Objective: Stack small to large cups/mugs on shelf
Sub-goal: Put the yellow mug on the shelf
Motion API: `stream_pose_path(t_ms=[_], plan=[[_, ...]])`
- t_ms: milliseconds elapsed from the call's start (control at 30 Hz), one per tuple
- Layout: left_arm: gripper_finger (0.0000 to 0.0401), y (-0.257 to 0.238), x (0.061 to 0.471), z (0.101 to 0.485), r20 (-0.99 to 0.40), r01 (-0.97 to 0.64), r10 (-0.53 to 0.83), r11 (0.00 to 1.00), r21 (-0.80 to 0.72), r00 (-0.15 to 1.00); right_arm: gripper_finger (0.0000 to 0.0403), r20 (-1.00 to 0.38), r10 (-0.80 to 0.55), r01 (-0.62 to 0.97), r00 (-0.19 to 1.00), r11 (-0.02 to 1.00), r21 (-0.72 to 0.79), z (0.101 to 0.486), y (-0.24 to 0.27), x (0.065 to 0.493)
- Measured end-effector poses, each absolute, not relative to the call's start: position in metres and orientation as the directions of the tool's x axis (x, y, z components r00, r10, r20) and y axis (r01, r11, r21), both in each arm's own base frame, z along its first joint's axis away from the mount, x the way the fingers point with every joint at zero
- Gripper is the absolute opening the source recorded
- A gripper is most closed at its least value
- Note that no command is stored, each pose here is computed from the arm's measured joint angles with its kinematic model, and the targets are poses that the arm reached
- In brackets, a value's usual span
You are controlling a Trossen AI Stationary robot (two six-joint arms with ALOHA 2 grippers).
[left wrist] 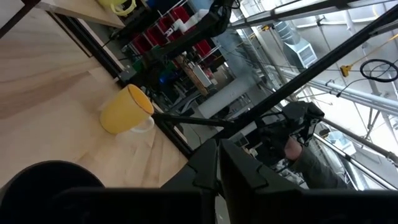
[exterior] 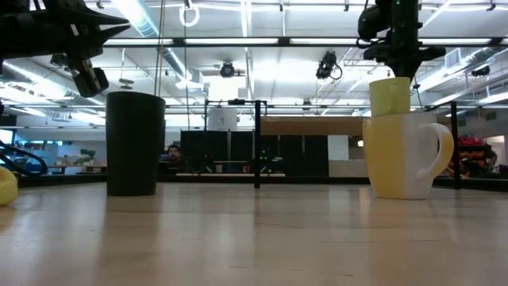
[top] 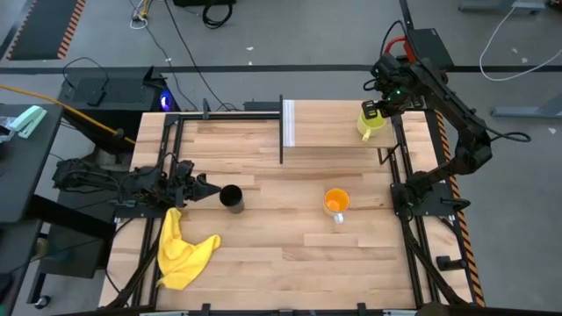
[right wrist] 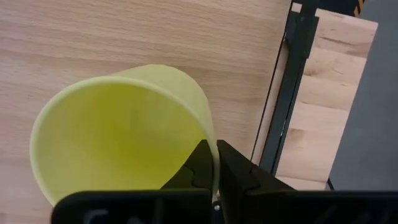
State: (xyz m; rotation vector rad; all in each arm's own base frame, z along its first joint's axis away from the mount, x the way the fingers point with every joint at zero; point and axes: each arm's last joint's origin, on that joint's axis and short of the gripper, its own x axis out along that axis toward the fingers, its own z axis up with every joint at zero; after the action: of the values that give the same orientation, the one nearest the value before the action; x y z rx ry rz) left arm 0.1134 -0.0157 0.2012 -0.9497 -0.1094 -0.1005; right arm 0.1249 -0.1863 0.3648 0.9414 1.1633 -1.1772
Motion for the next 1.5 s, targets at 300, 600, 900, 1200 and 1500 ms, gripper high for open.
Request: stream_pose_path(t_ms=[300,600,900,1200,1500], plan=[[0.0033,-0.016,0.114,0.2,0.125,0.124,-0.038,0.582,-0.804,0.991,0.0013,-0.983,-0.184,0.989,-0.003,0.147,-0.03,0.365,-0.186,0.125],[0.0033,-0.016,0.114,0.199,0.11,0.112,-0.038,0.584,-0.804,0.993,0.0033,-0.983,-0.184,0.992,-0.003,0.122,-0.026,0.365,-0.186,0.125],[0.0031,-0.016,0.114,0.199,0.111,0.112,-0.038,0.584,-0.804,0.993,0.0079,-0.983,-0.184,0.993,-0.004,0.114,-0.025,0.365,-0.186,0.125],[0.0038,-0.016,0.114,0.199,0.111,0.112,-0.038,0.584,-0.804,0.993,0.0081,-0.975,-0.223,0.995,0.01,0.1,-0.013,0.374,-0.185,0.124],[0.003,-0.014,0.113,0.204,0.164,0.127,0.013,0.576,-0.807,0.986,0.008,-0.924,-0.362,0.991,0.122,0.1,0.091,0.415,-0.158,0.114]])
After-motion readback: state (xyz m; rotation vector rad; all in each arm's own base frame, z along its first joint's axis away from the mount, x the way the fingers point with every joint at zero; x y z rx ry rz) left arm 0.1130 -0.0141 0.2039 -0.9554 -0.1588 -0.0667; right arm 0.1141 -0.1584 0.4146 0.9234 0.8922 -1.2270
